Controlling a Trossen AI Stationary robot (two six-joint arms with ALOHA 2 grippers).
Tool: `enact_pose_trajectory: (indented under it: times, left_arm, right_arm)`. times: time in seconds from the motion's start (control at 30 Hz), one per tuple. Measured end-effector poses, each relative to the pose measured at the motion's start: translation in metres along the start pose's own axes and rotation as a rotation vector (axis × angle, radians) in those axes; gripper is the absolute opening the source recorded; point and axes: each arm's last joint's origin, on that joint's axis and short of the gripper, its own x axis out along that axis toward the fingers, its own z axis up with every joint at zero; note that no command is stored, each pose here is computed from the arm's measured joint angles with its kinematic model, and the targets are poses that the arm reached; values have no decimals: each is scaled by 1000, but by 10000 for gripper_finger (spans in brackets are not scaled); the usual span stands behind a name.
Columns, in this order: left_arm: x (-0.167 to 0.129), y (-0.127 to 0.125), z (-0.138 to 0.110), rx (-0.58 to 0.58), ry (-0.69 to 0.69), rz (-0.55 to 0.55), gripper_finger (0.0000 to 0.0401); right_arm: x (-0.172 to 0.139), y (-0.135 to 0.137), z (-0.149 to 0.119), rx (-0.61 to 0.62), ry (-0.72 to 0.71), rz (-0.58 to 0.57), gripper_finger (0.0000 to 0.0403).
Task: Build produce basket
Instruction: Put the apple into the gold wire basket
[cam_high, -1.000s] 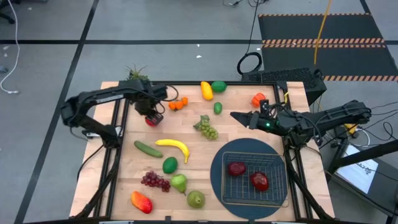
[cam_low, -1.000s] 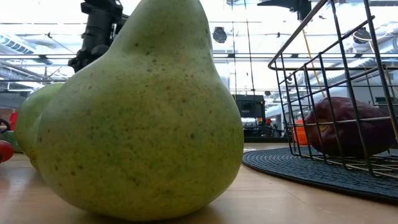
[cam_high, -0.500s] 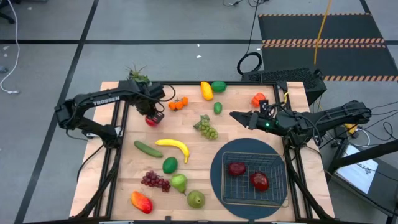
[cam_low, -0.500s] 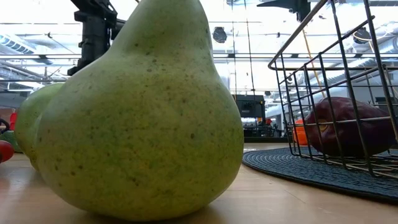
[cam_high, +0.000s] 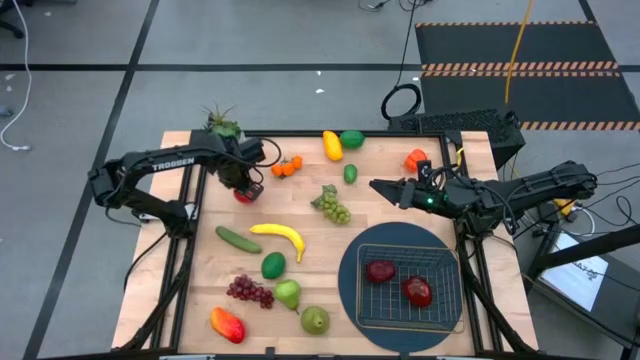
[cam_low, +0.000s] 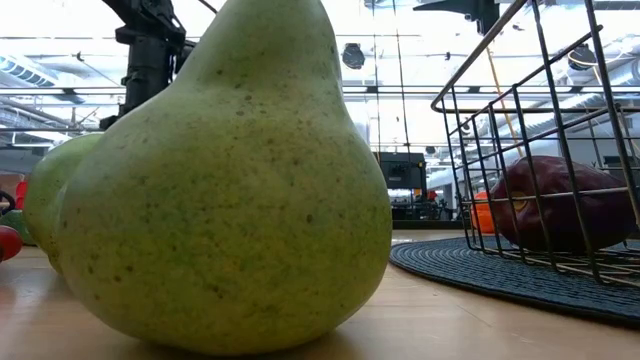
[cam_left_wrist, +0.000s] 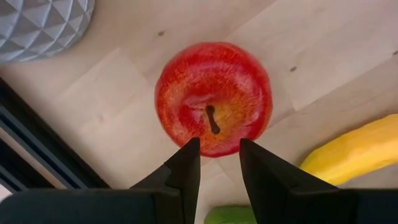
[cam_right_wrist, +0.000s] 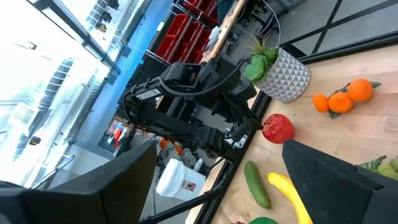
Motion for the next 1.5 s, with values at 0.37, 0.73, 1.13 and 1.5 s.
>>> enact_pose_trajectory:
  times: [0.37, 0.73, 1.13, 1.5]
  left_arm:
    - [7, 1, -1, 0, -6, 0, 113]
    - [7, -2, 4, 1, -56, -23, 113]
    - [7, -1, 4, 0, -56, -10, 113]
    - [7, -1, 3, 0, -58, 4, 76]
  right_arm:
    - [0, 0, 0, -8, 1, 1, 341]
    - [0, 0, 0, -8, 1, 1, 341]
    - [0, 0, 0, -15, 1, 1, 341]
    - [0, 0, 0, -18, 1, 1, 341]
